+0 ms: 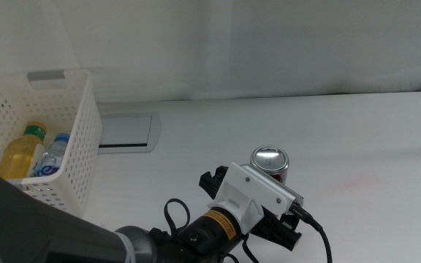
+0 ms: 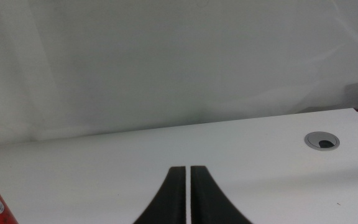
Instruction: Use arms to grab the bottles and put them into the dustbin to the left of the table.
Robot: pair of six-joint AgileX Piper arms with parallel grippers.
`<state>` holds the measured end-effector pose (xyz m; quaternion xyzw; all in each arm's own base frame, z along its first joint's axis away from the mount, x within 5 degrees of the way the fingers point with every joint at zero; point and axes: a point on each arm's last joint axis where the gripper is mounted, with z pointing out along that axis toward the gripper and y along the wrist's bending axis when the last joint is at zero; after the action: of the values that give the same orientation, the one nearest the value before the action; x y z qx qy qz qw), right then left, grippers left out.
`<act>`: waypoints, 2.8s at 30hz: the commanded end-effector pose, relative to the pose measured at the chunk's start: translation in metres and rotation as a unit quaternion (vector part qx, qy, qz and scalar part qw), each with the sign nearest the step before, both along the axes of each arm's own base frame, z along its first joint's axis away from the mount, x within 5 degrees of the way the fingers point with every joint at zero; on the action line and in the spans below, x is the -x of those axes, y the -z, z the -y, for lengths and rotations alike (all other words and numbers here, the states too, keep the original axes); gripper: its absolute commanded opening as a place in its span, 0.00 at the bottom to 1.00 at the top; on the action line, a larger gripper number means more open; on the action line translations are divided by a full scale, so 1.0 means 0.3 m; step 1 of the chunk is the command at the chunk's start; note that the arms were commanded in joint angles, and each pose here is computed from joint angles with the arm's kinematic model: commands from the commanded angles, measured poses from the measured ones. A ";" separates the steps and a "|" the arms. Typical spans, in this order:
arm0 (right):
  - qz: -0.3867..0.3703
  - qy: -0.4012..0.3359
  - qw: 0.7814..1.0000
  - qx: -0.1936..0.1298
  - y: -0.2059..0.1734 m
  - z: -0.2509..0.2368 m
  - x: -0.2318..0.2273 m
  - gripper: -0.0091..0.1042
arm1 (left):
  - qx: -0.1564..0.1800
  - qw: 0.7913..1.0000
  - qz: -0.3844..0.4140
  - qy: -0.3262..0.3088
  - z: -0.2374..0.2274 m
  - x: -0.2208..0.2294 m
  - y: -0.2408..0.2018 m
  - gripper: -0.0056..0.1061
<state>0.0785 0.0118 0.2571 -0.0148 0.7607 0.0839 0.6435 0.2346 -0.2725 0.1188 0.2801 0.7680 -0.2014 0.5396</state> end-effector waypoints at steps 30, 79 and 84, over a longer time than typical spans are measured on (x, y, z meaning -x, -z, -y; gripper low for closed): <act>0.000 0.004 1.000 0.023 0.006 0.005 0.000 0.06 | -0.033 0.998 0.007 -0.053 -0.143 -0.114 -0.393 0.03; 0.015 0.004 1.000 0.021 -0.003 0.004 -0.001 0.06 | -0.116 0.829 -0.337 -0.431 -0.972 -0.452 -0.410 0.02; 0.015 0.004 1.000 0.021 -0.003 0.004 -0.001 0.06 | -0.120 0.826 -0.343 -0.431 -0.972 -0.453 -0.399 0.08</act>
<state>0.0787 0.0114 0.2586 -0.0249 0.7552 0.0729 0.6510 0.3687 0.0188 0.2338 -0.0989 0.9675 0.0643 0.2238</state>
